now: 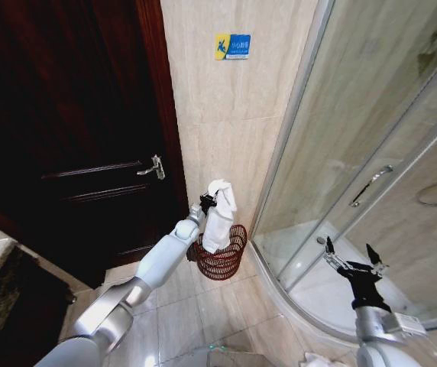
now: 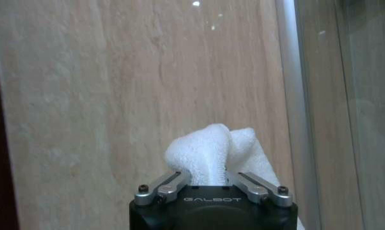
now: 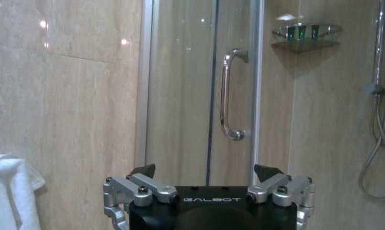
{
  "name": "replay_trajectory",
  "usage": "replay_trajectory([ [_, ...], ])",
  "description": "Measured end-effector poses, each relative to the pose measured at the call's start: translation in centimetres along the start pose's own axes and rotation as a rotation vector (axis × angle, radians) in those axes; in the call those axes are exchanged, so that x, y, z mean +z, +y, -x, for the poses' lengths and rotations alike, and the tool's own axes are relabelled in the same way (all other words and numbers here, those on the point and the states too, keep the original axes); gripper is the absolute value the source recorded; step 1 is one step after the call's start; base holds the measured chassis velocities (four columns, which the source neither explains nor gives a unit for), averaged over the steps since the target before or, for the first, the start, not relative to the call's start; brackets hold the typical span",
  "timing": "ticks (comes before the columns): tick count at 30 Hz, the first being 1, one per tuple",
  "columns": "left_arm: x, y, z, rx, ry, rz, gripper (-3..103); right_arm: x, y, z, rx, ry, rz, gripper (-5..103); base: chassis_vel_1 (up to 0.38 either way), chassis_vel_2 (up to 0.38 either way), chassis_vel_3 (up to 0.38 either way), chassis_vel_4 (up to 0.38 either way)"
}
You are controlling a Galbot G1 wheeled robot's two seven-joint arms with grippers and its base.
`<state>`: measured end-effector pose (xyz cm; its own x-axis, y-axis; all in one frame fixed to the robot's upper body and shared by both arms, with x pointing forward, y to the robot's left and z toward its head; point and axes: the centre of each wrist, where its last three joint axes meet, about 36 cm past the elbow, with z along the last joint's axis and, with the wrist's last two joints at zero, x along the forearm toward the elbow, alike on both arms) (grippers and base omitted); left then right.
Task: Discard the used towel into the hamper.
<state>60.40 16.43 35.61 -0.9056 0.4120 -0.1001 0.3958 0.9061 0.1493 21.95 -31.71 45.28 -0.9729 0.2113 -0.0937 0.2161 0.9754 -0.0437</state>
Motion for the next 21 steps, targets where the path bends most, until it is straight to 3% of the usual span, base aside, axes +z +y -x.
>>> replay_trajectory([
  [12,-0.2,-0.8,-1.3,0.017,0.01,-0.016,7,-0.1,0.4,0.0,-0.001,0.001,0.006,100,0.0,0.0,0.0,0.0],
  [21,-0.2,-3.2,-0.4,0.082,0.014,-0.038,7,-0.1,0.2,-0.1,0.002,0.002,0.002,100,0.0,0.0,0.0,0.0],
])
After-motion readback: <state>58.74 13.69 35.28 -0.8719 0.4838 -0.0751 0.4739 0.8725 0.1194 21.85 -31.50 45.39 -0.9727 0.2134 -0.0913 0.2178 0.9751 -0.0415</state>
